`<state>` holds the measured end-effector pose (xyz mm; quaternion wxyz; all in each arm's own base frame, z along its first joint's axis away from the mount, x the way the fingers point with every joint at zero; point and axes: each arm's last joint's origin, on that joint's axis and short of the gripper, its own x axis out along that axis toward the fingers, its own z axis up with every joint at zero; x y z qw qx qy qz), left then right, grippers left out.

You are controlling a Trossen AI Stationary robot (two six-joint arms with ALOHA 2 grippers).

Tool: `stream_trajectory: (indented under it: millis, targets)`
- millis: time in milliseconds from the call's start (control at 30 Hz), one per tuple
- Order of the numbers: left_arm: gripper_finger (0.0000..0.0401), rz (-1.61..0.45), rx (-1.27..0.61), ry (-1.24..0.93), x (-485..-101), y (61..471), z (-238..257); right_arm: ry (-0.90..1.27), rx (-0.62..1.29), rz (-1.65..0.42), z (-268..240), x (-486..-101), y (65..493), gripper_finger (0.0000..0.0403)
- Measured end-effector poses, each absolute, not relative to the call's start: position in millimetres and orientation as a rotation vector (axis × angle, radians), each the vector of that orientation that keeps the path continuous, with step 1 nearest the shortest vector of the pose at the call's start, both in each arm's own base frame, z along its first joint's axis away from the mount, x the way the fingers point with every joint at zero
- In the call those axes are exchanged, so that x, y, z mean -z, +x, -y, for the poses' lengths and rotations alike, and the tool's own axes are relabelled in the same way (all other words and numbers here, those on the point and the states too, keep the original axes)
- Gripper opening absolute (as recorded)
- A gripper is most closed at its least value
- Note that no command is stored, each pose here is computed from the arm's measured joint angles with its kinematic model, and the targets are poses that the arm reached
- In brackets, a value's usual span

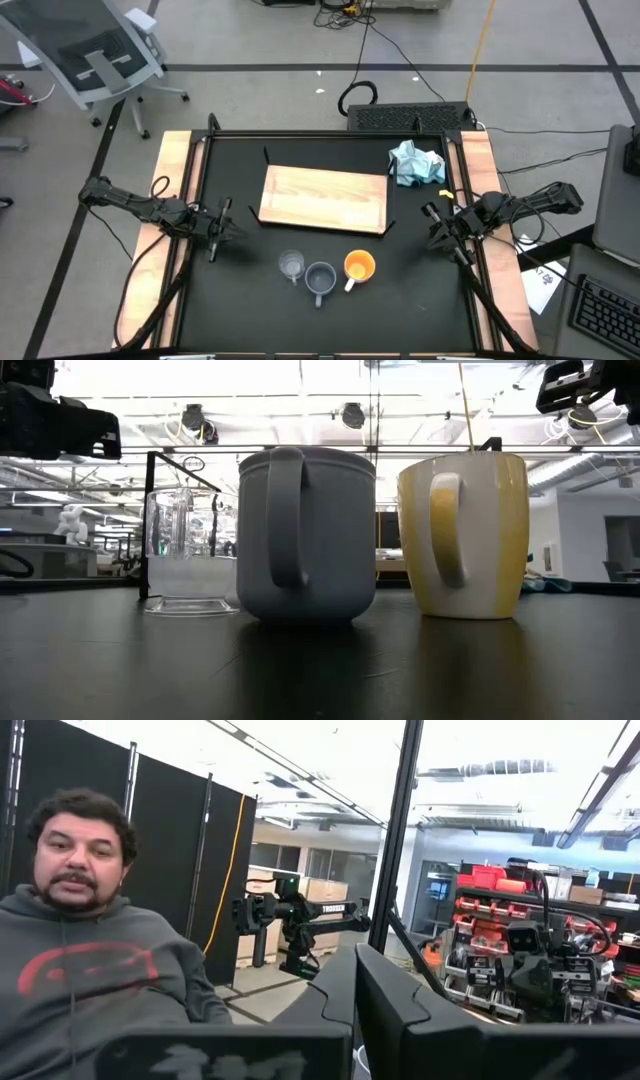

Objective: Stack small to large cups/mugs on shelf
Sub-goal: Put the yellow mug on the shelf

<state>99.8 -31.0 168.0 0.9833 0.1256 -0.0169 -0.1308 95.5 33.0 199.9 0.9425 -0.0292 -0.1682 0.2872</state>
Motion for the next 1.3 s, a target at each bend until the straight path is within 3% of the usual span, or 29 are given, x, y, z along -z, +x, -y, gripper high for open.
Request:
stream_trajectory:
  millis: [633,767,1233,1300]
  targets:
    - [0.0033,0.034,0.263,0.253,-168.0,99.8,31.1,-0.124,-0.514,0.426,-31.2,-205.8,94.2,0.0]
    - [0.0033,0.035,0.263,0.253,-168.1,99.8,31.1,-0.053,-0.4,0.393,-28.0,-204.8,96.4,0.0]
    - [0.0033,0.034,0.263,0.253,-168.0,99.8,31.1,-0.116,-0.383,0.345,-28.8,-202.4,101.1,0.0]
    - [0.0033,0.034,0.263,0.252,-168.1,99.8,31.1,-0.116,-0.378,0.375,-29.0,-219.6,102.2,0.0]
